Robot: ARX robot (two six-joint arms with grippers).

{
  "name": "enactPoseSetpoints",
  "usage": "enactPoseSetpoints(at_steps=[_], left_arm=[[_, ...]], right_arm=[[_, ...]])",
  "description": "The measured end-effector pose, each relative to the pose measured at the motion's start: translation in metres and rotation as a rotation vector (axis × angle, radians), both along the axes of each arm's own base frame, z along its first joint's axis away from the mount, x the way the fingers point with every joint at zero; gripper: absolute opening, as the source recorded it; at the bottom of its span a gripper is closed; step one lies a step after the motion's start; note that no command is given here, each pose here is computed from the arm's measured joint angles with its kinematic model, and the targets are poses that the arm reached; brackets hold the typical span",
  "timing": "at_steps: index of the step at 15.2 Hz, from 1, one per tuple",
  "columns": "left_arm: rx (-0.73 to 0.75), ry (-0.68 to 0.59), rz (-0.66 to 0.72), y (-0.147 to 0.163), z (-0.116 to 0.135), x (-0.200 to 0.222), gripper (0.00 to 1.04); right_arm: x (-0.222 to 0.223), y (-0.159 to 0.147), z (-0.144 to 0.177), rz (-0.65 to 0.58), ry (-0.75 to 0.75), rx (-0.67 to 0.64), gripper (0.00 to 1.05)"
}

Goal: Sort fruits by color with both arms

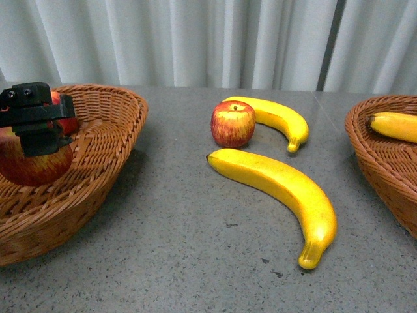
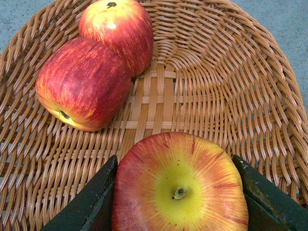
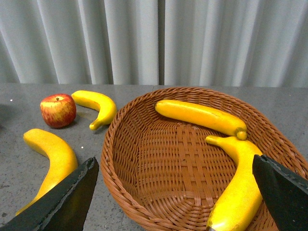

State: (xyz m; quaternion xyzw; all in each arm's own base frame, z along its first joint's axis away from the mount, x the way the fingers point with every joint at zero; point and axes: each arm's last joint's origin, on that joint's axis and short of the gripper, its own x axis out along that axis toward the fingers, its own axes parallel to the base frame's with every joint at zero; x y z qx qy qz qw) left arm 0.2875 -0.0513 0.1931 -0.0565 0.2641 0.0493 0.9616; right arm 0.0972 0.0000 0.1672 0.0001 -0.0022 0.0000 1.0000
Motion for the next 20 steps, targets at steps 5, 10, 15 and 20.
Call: enactPoseSetpoints(at_steps=[5, 10, 15, 20], left_arm=[[0.003, -0.202, -0.14, -0.031, 0.059, 0.0, 0.98], [0.122, -0.134, -0.549, -0.075, 0.041, 0.07, 0.98], [0.149, -0.143, -0.758, -0.117, 0.033, 0.123, 0.98], [0.161, -0.074, -0.835, -0.139, 0.001, 0.163, 0.98]], right_arm=[[0.0, 0.0, 0.0, 0.0, 0.0, 0.0, 0.98], [0.0, 0.0, 0.0, 0.0, 0.0, 0.0, 0.98], [0.0, 0.0, 0.0, 0.0, 0.0, 0.0, 0.98], [0.0, 0.0, 0.0, 0.0, 0.0, 0.0, 0.98]])
